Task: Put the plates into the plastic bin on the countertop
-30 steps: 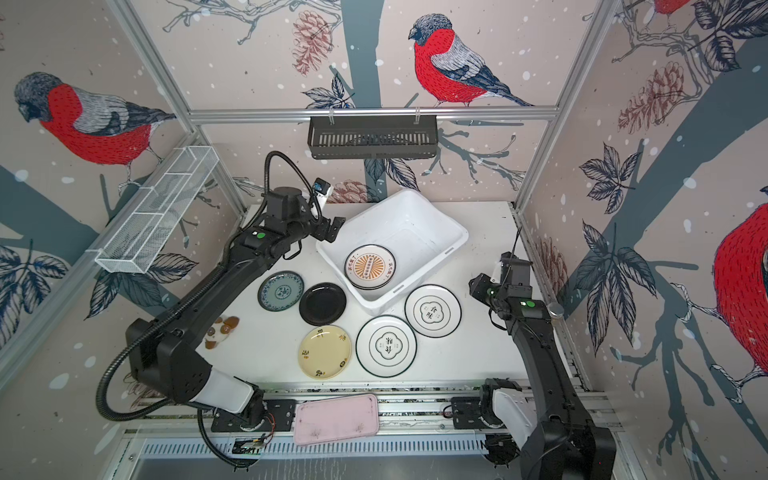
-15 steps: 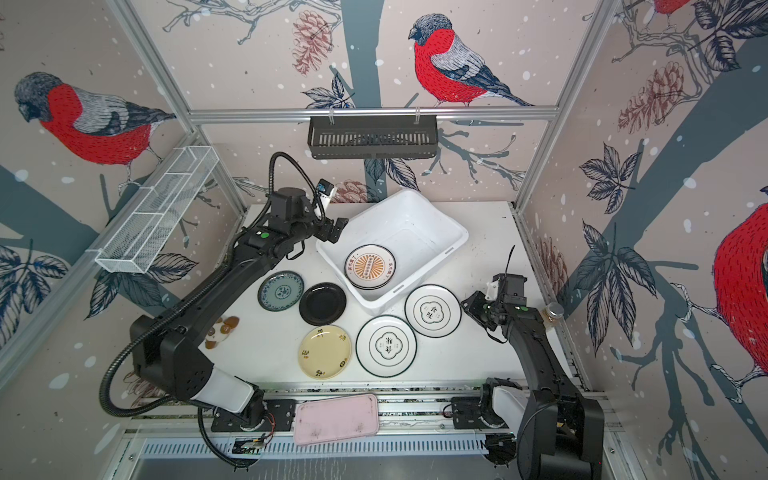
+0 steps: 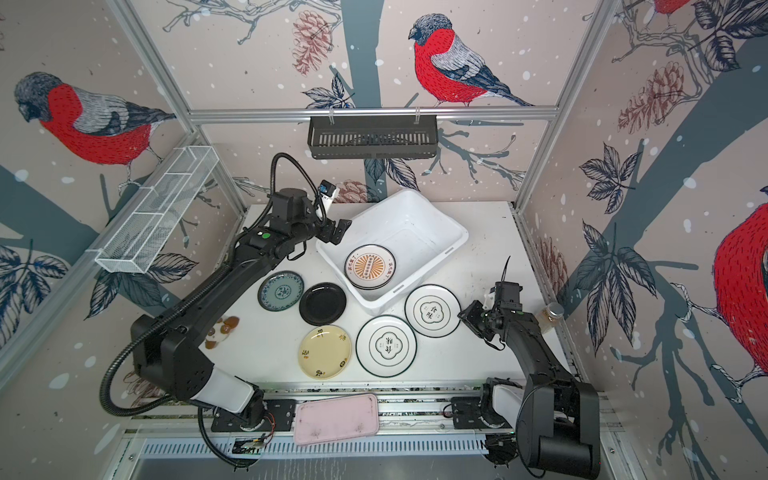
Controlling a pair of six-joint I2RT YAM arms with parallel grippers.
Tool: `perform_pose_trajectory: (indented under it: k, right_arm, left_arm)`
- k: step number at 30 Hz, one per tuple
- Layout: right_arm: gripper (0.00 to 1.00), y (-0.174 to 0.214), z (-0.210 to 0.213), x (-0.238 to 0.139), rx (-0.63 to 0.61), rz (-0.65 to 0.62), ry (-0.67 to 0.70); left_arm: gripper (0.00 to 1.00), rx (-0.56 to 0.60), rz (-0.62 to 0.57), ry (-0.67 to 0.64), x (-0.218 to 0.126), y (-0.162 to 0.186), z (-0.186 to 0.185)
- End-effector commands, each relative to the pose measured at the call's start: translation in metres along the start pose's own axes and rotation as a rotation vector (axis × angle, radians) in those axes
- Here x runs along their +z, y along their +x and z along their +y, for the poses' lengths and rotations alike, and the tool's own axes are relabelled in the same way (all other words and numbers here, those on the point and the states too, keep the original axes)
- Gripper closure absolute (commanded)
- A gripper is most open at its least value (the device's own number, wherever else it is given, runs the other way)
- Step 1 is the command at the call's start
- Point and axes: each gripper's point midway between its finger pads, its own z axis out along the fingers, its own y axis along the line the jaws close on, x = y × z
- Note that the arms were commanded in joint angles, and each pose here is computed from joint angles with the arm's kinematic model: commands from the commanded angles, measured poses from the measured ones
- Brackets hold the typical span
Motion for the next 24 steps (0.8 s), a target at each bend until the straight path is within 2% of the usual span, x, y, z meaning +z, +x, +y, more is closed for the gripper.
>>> perform_pose_trajectory:
  k: [1,24]
  right_arm:
    - [0.64,0.001,0.0,0.003,0.027,-0.006,-0.019]
    - [0.7,0.007,0.001,0.021,0.063,-0.016,-0.12]
  left_arm:
    - [0.04,-0.001,-0.031,0.021,-0.002,-0.008,-0.005]
    - [0.04,0.003,-0.036,0.025,0.0,-0.01,-0.01]
